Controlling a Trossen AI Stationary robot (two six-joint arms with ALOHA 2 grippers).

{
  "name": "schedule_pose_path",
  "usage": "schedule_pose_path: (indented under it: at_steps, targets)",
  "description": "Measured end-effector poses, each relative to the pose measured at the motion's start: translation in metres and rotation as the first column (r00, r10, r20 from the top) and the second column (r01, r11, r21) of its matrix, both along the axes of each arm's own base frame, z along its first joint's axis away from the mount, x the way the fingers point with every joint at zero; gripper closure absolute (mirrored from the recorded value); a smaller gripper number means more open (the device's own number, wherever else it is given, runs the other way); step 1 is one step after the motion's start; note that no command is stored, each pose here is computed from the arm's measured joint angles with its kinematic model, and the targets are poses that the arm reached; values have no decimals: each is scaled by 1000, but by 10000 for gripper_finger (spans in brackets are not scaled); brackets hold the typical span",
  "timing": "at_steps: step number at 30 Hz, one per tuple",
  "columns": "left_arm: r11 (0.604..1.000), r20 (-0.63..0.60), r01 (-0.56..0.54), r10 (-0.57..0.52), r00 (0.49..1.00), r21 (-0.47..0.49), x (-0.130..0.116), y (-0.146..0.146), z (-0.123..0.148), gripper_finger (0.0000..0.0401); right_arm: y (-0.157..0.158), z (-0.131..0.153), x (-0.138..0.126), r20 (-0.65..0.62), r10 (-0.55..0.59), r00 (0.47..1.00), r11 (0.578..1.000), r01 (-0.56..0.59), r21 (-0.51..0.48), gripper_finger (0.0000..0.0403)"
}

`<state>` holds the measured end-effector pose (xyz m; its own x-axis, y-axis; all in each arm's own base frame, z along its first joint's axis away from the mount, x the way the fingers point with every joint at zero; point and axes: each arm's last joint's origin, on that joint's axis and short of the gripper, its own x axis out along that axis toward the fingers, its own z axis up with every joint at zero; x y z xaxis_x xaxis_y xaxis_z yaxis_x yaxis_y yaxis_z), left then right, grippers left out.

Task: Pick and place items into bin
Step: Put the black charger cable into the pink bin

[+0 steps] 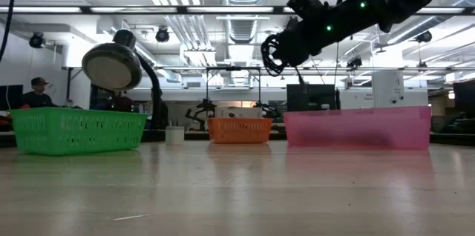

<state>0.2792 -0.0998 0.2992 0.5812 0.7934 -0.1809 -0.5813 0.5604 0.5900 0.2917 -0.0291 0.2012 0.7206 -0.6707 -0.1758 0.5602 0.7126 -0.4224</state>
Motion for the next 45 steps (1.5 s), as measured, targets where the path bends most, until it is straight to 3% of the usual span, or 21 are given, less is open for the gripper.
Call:
schedule_pose_path:
  at_steps: [10,19,26,31,34,45]
  targets:
    - [1000,-27,-3,3,1000,17,-9,4,5,228,-8,-6,-8,-92,-166,982,982,157,-104,377]
    - [999,-71,-8,11,997,46,-13,6,3,228,-21,-5,-39,-76,-142,987,987,136,-83,377]
    - [998,-70,-22,26,997,61,-13,6,3,228,-30,-4,-82,11,-216,976,976,216,2,377]
    - [998,-68,-23,27,997,62,-13,6,3,228,-30,-6,-95,41,-85,996,990,80,114,377]
    - [998,-49,-28,31,998,48,-13,6,3,228,-29,-5,-99,75,-84,994,987,73,141,377]
    - [999,-41,-30,32,999,43,-13,6,3,228,-31,-8,-95,-88,-154,984,944,173,281,377]
